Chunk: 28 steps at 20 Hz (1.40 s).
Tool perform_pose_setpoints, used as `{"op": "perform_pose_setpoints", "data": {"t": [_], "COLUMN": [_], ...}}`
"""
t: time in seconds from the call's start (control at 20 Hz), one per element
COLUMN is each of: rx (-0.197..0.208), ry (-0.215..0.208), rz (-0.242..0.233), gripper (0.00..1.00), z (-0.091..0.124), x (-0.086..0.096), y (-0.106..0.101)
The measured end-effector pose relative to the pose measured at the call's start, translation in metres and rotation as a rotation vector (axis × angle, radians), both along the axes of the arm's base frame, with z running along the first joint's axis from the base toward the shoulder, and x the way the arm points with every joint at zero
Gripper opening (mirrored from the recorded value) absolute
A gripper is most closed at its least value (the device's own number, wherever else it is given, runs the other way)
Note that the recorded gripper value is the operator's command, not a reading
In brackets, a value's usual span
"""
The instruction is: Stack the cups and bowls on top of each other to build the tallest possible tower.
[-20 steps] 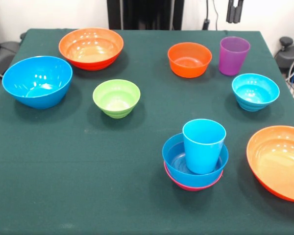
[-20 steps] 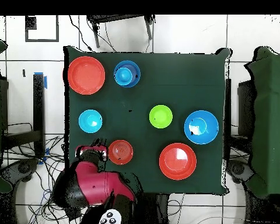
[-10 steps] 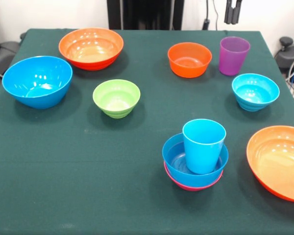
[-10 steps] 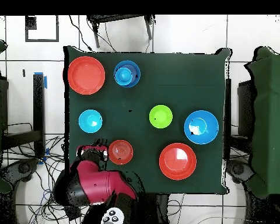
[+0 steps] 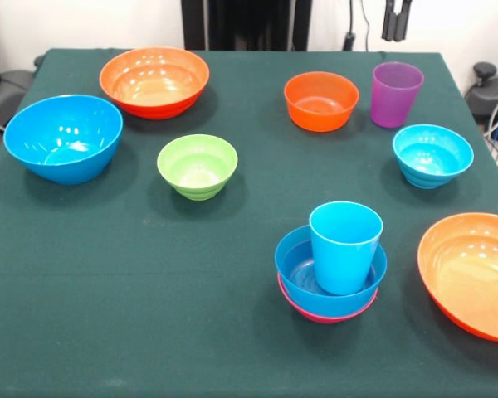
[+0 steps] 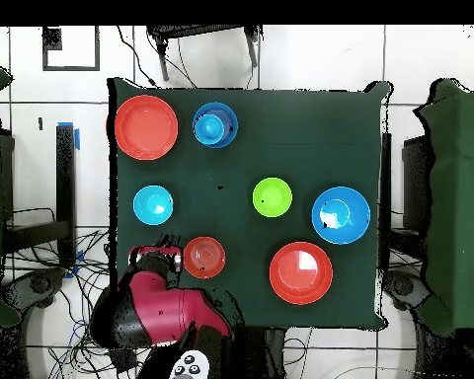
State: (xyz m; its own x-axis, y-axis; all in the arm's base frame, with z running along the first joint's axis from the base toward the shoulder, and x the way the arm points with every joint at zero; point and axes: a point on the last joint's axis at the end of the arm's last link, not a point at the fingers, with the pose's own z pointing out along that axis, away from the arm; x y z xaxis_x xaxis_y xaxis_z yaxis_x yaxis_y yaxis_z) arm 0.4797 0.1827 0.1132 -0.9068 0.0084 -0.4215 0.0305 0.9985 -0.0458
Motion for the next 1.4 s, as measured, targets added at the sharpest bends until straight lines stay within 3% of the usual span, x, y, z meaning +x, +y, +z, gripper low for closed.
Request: {"op": "perform_pose_setpoints", "data": {"t": [0.65, 1.4], "rx": [0.002, -0.003], "ry": [0.013, 0.074], "rz": [-0.005, 0.008], "gripper": [0.0, 0.0], "z": [-0.007, -0.041], "x": [0.0, -0.005], "y": [-0.002, 0.002]}}
